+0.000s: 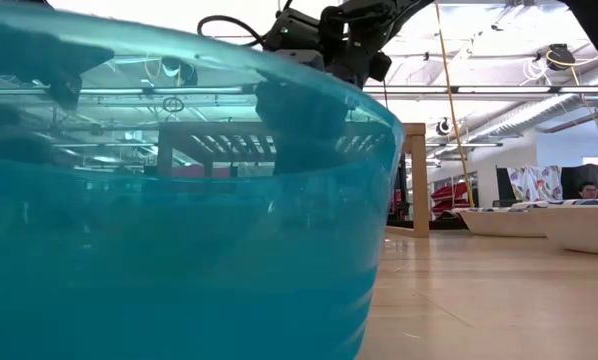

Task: Place and stack bowls onto a shelf
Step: Put the white bowl on the shelf, then stack the white bowl on top of the white bowl on the shelf

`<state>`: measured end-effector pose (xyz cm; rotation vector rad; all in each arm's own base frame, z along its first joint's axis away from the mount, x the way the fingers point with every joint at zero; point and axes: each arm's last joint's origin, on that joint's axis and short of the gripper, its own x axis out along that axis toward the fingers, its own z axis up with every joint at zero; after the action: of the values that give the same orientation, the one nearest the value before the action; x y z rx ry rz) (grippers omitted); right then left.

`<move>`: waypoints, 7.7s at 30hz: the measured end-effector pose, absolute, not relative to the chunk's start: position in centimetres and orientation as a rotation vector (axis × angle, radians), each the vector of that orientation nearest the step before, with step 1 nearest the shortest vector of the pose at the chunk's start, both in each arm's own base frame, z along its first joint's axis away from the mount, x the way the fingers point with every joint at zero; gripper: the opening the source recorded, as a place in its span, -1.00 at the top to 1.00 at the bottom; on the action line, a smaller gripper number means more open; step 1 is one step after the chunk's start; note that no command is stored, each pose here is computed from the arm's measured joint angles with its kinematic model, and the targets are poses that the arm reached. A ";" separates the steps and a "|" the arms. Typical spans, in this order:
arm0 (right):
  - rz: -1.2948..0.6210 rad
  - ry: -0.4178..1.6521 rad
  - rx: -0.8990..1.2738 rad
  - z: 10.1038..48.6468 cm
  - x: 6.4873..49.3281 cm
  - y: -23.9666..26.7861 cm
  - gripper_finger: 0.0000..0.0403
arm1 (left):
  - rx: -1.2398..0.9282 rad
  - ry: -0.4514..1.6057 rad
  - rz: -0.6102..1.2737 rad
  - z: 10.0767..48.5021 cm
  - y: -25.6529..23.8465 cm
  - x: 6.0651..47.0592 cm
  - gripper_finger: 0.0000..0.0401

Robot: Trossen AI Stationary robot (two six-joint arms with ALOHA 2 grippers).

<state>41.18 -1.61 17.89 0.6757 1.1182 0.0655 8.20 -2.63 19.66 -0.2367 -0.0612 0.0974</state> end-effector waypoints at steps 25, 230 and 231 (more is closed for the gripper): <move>0.011 1.122 0.623 17.3 41.1 -1.1 0.38 | -0.236 -0.061 0.098 19.7 -2.6 8.2 0.88; -0.632 1.401 0.623 33.7 15.4 -9.2 0.53 | -0.329 -0.148 0.267 20.4 -2.1 8.0 0.88; -0.625 1.428 0.621 33.0 15.4 -9.1 0.53 | -0.328 -0.148 0.267 20.4 -2.1 8.0 0.88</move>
<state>15.40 -9.15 32.99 0.6212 1.4279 -0.6255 8.04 -2.09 20.36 -0.3284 -0.1479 0.2670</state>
